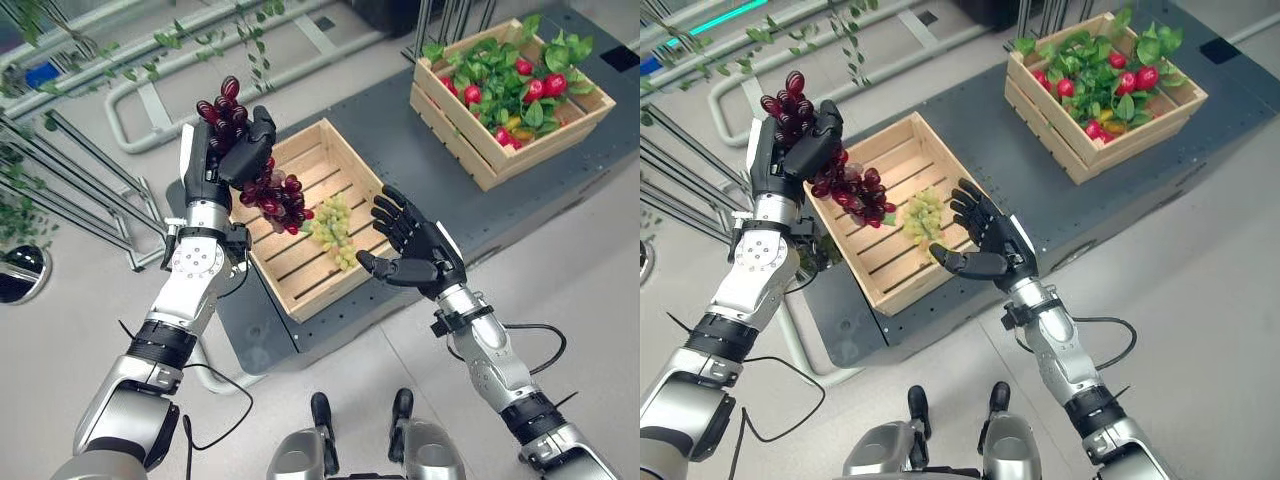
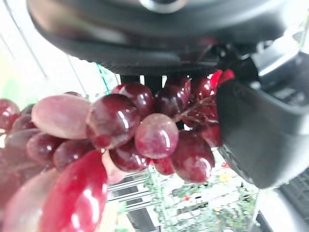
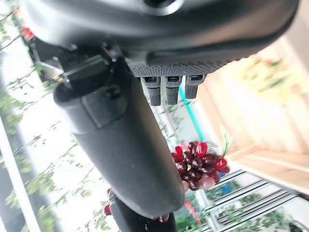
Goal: Pick up the fruits from the basket on one side to the basket on the other side
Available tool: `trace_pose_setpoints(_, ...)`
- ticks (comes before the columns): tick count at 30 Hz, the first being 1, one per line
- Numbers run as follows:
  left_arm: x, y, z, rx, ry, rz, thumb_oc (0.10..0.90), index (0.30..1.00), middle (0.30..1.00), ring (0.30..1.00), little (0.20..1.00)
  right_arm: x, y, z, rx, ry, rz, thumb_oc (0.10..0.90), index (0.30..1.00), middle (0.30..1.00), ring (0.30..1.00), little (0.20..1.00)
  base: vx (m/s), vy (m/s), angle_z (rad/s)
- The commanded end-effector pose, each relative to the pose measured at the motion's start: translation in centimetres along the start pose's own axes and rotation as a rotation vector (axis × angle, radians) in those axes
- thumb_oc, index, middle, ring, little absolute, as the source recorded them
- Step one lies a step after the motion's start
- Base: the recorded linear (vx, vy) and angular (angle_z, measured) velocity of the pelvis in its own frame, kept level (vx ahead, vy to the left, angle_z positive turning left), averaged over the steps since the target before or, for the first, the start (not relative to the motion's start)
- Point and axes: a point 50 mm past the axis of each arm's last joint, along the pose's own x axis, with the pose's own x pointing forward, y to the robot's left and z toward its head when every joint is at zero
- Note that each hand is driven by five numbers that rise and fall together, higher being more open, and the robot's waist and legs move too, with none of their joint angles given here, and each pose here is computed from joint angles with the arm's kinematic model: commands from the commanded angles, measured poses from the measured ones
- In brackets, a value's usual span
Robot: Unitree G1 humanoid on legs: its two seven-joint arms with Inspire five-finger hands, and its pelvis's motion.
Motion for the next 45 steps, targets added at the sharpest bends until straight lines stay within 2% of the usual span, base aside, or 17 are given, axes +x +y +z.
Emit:
trace_pose_setpoints(1, 1.8, 0.1, 3.8, -0.018, -0.177, -0.054, 0.400, 0.300, 0.300, 0.300, 0.300, 1.3, 3.4, 0.6, 0.078, -0.071, 0.142, 0.800, 0.900, 0.900, 0.900, 0.900, 0.02, -0.077, 0.09)
trace_pose_setpoints(6, 2.2, -2.3, 5.5, 0.008, -0.225, -0.232, 0.400, 0.300, 0.300, 0.300, 0.300, 2.7, 4.1, 0.7, 0.172, -0.037, 0.159, 0.800, 0.900, 0.900, 0.900, 0.900, -0.01, -0.079, 0.09)
trace_pose_setpoints(13, 2.4, -5.0, 8.4, -0.085, -0.264, -0.538, 0.400, 0.300, 0.300, 0.300, 0.300, 4.3, 5.2, 0.9, 0.217, -0.016, 0.168, 0.800, 0.900, 0.900, 0.900, 0.900, 0.00, -0.058, 0.07)
trace_pose_setpoints(21, 3.2, -5.2, 9.5, -0.138, -0.271, -0.606, 0.400, 0.300, 0.300, 0.300, 0.300, 6.1, 7.5, 1.5, 0.214, -0.008, 0.230, 0.800, 0.900, 0.900, 0.900, 0.900, 0.01, -0.023, 0.05)
trace_pose_setpoints(26, 3.4, -6.4, 9.6, -0.158, -0.263, -0.647, 0.400, 0.300, 0.300, 0.300, 0.300, 6.8, 8.9, 1.4, 0.224, 0.025, 0.282, 0.800, 0.900, 0.900, 0.900, 0.900, 0.01, -0.013, 0.01)
trace_pose_setpoints(34, 2.8, -8.1, 9.7, -0.184, -0.247, -0.724, 0.400, 0.300, 0.300, 0.300, 0.300, 7.3, 9.4, 1.6, 0.264, 0.023, 0.279, 0.800, 0.900, 0.900, 0.900, 0.900, 0.00, -0.004, 0.01)
trace_pose_setpoints(41, 1.7, -9.7, 8.3, -0.189, -0.199, -0.818, 0.400, 0.300, 0.300, 0.300, 0.300, 7.9, 10.1, 2.5, 0.328, -0.034, 0.277, 0.800, 0.900, 0.900, 0.900, 0.900, 0.00, -0.005, 0.01)
trace_pose_setpoints(45, 1.2, -10.4, 7.4, -0.155, -0.167, -0.852, 0.400, 0.300, 0.300, 0.300, 0.300, 8.2, 10.3, 3.8, 0.353, -0.136, 0.253, 0.800, 0.900, 0.900, 0.900, 0.900, 0.00, 0.000, 0.00)
